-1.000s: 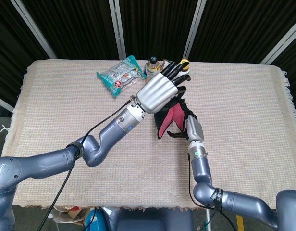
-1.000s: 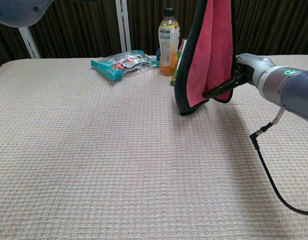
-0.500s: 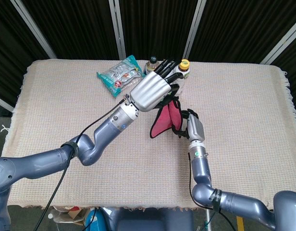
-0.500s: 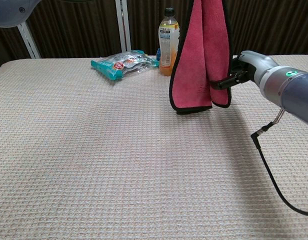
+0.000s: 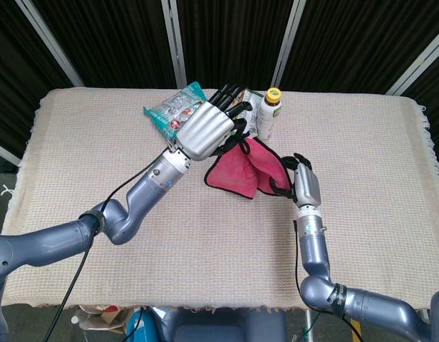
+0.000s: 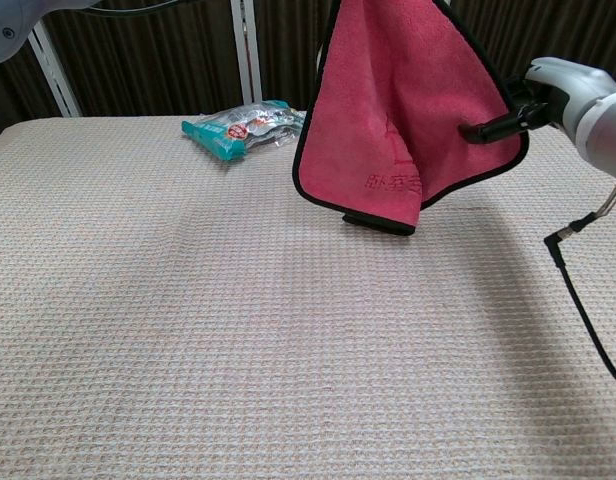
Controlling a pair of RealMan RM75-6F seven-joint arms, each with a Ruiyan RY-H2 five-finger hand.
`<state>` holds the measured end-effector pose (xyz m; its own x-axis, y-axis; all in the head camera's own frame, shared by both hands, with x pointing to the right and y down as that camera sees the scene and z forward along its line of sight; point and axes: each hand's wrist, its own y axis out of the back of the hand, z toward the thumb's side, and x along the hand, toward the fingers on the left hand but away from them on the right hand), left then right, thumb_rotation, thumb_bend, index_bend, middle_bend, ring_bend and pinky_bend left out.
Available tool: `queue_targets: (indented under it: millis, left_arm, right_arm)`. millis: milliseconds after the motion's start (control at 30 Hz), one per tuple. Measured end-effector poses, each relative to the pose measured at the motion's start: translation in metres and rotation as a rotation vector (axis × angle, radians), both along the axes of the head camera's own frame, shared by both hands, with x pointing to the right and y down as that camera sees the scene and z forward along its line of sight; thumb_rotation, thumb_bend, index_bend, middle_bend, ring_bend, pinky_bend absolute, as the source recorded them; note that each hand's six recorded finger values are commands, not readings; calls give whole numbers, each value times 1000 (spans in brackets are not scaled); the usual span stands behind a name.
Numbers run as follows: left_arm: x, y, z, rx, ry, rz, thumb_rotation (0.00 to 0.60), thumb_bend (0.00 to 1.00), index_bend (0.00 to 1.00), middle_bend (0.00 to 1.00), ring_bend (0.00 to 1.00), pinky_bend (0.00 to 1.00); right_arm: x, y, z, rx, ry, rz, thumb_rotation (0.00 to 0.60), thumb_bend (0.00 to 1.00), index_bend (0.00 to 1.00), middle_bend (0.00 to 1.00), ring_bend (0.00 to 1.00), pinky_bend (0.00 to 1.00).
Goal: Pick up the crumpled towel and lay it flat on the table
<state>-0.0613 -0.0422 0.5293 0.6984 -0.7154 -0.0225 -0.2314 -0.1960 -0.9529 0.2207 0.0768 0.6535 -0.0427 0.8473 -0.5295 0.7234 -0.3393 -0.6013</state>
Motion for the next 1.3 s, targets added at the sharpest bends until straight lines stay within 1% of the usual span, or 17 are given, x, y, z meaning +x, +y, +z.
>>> queue_targets:
  millis: [133,267,467,600,800,1133,1300]
  left_arm:
    - [-5,0,0,-9,6,-7,600,473,639,258,26,15]
    - [-10,1,0,-32,24,-20,600,473,639,258,26,15]
    - [-17,7,4,-91,66,-40,600,473,638,258,26,15]
    - [-24,12,7,-137,99,-59,600,473,638,259,26,15]
    - [-33,10,7,-185,146,-96,600,472,638,260,26,15]
    - [-52,-1,4,-208,188,-146,600,473,638,265,26,15]
    - [-62,-8,6,-209,194,-176,600,473,639,267,26,15]
  right_arm:
    - [8,-2,-2,4,12,5,600,589,712,318,102,51]
    - [11,-4,-6,14,15,-1,600,590,716,320,102,51]
    - [11,-12,-16,49,24,-20,600,590,734,329,106,51]
    - [10,-21,-25,81,36,-35,600,590,739,331,108,51]
    - [7,-34,-38,122,59,-59,600,591,739,331,108,51]
    - [0,-56,-58,186,79,-63,600,595,743,334,110,51]
    - [-3,-68,-68,215,78,-57,600,595,750,339,114,50]
